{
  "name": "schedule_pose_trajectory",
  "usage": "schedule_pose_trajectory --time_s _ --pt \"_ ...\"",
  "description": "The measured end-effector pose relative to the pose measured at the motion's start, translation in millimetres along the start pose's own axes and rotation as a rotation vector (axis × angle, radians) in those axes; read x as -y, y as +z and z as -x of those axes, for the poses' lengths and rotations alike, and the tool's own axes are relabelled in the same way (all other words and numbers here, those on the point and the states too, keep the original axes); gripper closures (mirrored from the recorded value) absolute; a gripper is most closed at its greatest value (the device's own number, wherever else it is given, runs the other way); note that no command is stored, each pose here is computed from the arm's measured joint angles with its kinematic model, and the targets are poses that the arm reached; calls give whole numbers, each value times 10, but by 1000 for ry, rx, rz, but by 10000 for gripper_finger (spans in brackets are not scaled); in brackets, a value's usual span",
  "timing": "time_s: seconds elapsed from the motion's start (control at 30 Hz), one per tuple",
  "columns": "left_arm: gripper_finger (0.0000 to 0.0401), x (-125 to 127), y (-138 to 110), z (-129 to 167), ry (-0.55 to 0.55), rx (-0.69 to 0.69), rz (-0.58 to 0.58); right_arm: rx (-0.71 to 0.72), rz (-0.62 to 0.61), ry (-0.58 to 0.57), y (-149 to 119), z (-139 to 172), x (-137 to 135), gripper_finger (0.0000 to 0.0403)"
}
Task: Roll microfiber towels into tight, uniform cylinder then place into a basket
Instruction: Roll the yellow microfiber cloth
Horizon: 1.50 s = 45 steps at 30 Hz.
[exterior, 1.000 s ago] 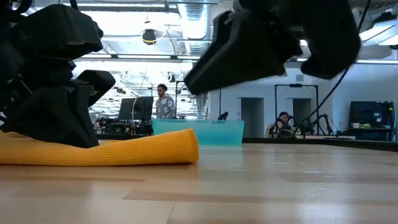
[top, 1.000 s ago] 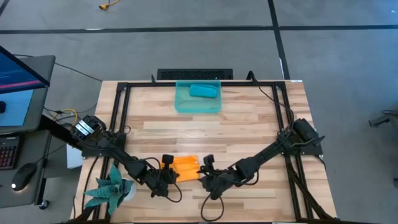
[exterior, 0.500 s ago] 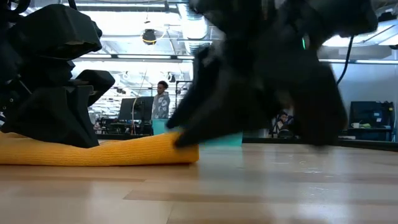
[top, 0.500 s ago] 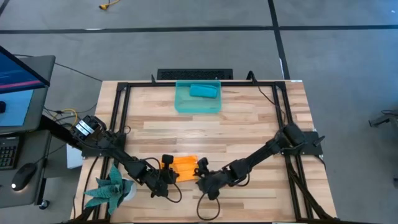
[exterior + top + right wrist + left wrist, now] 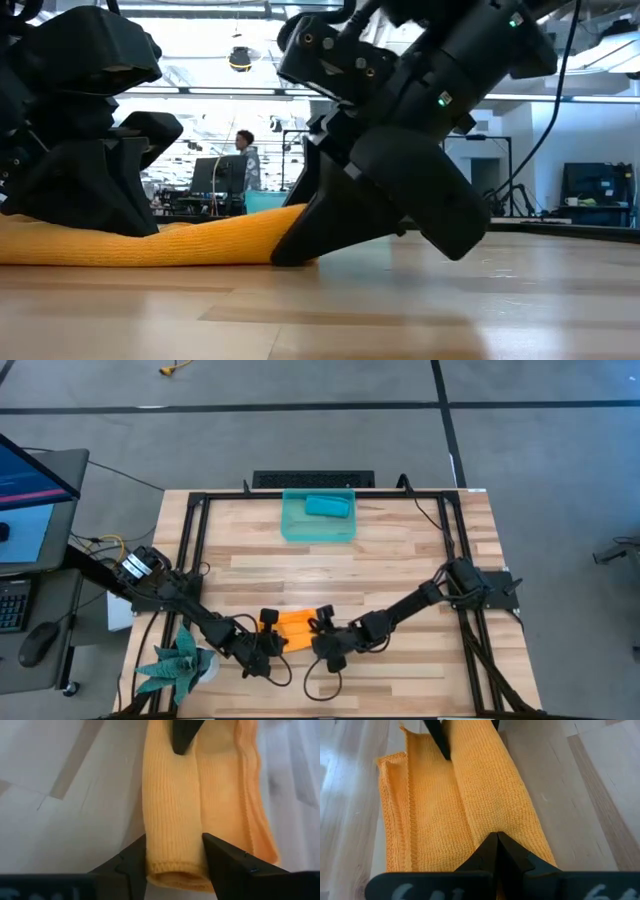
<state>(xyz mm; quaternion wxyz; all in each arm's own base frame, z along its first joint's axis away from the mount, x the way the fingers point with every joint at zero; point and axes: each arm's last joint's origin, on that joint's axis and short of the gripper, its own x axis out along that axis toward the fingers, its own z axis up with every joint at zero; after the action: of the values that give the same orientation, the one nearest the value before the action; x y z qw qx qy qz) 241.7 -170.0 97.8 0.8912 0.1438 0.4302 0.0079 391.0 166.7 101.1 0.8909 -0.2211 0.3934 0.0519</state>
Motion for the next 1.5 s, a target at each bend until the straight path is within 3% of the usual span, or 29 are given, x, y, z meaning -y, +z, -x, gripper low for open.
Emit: schedule_pose_trajectory --time_s 0.17,0.4,0.47,0.67,0.97,1.2,1.5 --pt "401 2 11 -2 4 15 8 -3 -7 23 -10 -18 1 243" --pt "401 -17 52 61 6 40 30 -2 -56 93 -20 -36 35 366" --pt "401 -29 64 88 4 45 34 -2 -82 114 -23 -50 69 384" --pt "401 -65 80 151 13 44 38 -15 -239 138 -43 -90 169 363" --pt "401 -104 79 378 86 59 39 -43 -483 254 -81 -153 357 383" --pt "401 -50 104 642 95 135 -28 -16 -622 345 -61 -187 448 383" --pt "401 61 63 733 79 154 -118 -23 -752 396 -57 -203 505 377"
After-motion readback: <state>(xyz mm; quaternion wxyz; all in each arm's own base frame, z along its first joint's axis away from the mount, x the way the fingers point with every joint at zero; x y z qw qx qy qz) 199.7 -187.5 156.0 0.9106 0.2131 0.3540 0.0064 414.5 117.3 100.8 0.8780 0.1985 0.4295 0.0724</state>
